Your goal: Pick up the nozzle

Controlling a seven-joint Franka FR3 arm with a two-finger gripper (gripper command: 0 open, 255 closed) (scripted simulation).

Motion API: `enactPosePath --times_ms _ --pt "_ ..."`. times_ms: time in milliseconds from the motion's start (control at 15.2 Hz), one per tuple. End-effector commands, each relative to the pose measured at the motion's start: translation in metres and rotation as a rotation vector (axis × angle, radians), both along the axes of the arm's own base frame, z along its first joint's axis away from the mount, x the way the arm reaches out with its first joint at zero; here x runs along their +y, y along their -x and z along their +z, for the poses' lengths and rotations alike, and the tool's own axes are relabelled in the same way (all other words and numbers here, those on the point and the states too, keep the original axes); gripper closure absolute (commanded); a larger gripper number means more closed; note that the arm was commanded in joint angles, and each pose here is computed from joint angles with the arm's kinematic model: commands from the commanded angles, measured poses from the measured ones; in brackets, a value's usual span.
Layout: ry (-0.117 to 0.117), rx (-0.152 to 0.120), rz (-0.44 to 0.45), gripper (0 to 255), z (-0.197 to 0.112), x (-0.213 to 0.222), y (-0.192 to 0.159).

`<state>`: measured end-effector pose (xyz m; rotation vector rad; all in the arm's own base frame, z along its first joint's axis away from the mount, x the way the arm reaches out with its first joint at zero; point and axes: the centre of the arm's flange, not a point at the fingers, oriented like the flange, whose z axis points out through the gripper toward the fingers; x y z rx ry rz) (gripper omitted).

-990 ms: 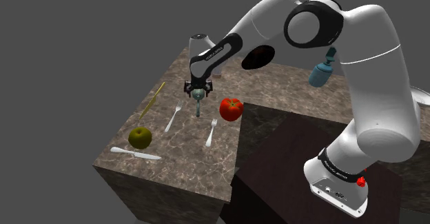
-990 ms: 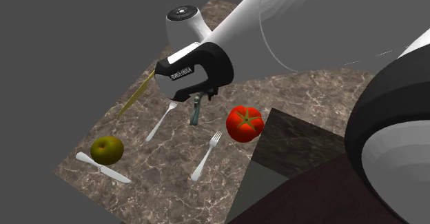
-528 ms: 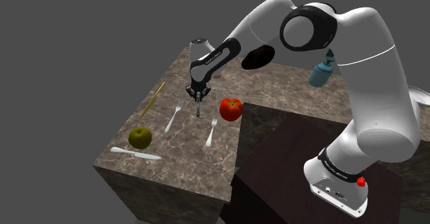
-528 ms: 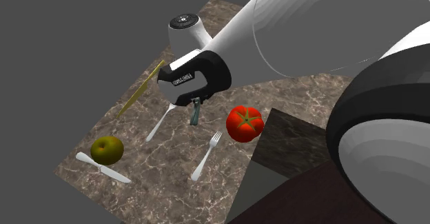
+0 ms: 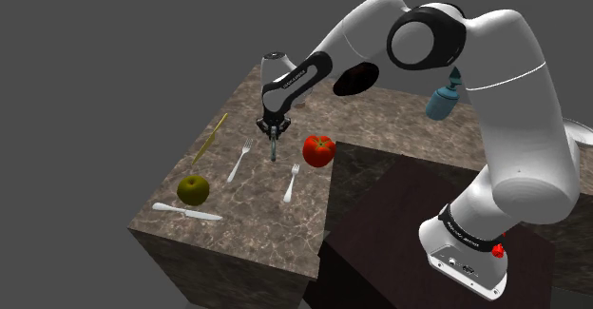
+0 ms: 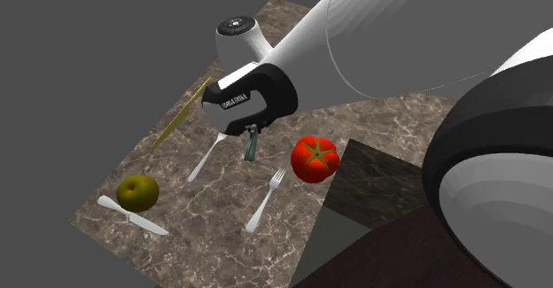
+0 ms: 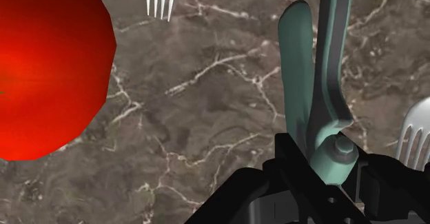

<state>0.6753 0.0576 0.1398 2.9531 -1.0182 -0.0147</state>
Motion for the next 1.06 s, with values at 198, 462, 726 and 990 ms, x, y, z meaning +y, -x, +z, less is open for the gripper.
enactPosePath --times_ms 198,462,726,990 --pt "0.000 0.000 0.000 255 0.024 0.000 0.000" --pt "0.000 0.000 0.000 255 0.045 0.000 0.000" --pt "0.000 0.000 0.000 255 0.066 0.000 0.000" --pt "0.000 0.000 0.000 255 0.078 0.000 0.000"
